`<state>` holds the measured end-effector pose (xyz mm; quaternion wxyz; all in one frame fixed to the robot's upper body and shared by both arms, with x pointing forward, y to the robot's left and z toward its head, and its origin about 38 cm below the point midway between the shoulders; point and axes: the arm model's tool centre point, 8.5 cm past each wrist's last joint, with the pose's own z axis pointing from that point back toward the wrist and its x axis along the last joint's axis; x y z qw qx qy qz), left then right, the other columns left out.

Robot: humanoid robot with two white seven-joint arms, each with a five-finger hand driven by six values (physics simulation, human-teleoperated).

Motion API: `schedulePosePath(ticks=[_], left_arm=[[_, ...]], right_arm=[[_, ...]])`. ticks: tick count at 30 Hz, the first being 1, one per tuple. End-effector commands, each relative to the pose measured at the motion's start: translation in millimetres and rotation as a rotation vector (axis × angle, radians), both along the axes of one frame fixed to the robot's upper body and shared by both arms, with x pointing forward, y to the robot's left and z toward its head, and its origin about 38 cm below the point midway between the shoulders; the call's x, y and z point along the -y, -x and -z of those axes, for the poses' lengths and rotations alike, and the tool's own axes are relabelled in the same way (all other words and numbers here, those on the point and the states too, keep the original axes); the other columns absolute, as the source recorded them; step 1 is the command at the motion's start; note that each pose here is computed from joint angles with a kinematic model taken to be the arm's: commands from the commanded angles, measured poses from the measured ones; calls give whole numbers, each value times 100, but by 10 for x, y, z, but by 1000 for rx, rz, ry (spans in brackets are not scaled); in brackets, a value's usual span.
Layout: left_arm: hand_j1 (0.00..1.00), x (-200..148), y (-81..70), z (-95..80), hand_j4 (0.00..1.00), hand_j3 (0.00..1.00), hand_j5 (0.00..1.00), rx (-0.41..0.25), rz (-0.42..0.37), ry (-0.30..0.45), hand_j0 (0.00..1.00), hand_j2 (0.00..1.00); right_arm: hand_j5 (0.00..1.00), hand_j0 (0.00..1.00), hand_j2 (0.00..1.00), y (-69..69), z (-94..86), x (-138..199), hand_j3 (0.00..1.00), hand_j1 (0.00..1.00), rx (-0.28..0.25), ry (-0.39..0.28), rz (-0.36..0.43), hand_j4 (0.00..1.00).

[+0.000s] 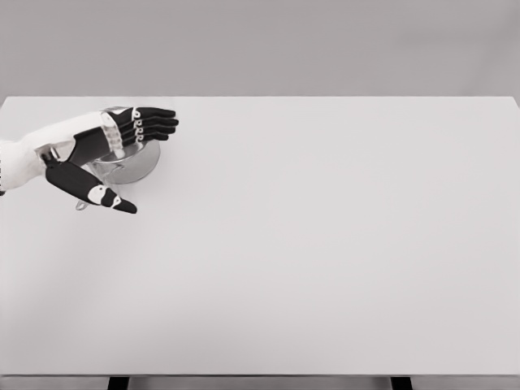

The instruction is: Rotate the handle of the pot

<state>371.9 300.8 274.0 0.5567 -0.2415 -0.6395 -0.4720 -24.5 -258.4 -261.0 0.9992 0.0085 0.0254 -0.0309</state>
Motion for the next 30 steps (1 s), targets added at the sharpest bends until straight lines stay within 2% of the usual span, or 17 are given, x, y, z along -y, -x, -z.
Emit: schedulePosePath(ticks=[1,6,8,10,17,24,30], left_arm=[[100,17,32,164,100,100,100,-79,2,-29,100,100],[100,-56,158,455,100,100,100,-173,-10,-57,100,100],[100,-129,181,473,100,100,100,-186,-23,-76,100,100],[100,-153,215,564,100,100,100,-228,-35,-92,100,100],[100,-212,325,779,100,100,100,-307,-50,-125,100,100],[100,-202,375,896,100,100,100,-326,-50,-146,100,100],[100,-231,369,954,100,100,100,-329,-65,-205,100,100]], right_arm=[[100,100,100,1,0,-1,100,100,0,0,0,100],[100,100,100,1,0,-1,100,100,0,0,0,100],[100,100,100,1,0,-1,100,100,0,0,0,100],[100,100,100,1,0,-1,100,100,0,0,0,100],[100,100,100,1,0,-1,100,100,0,0,0,100],[100,100,100,1,0,-1,100,100,0,0,0,100],[100,100,100,1,0,-1,100,100,0,0,0,100]])
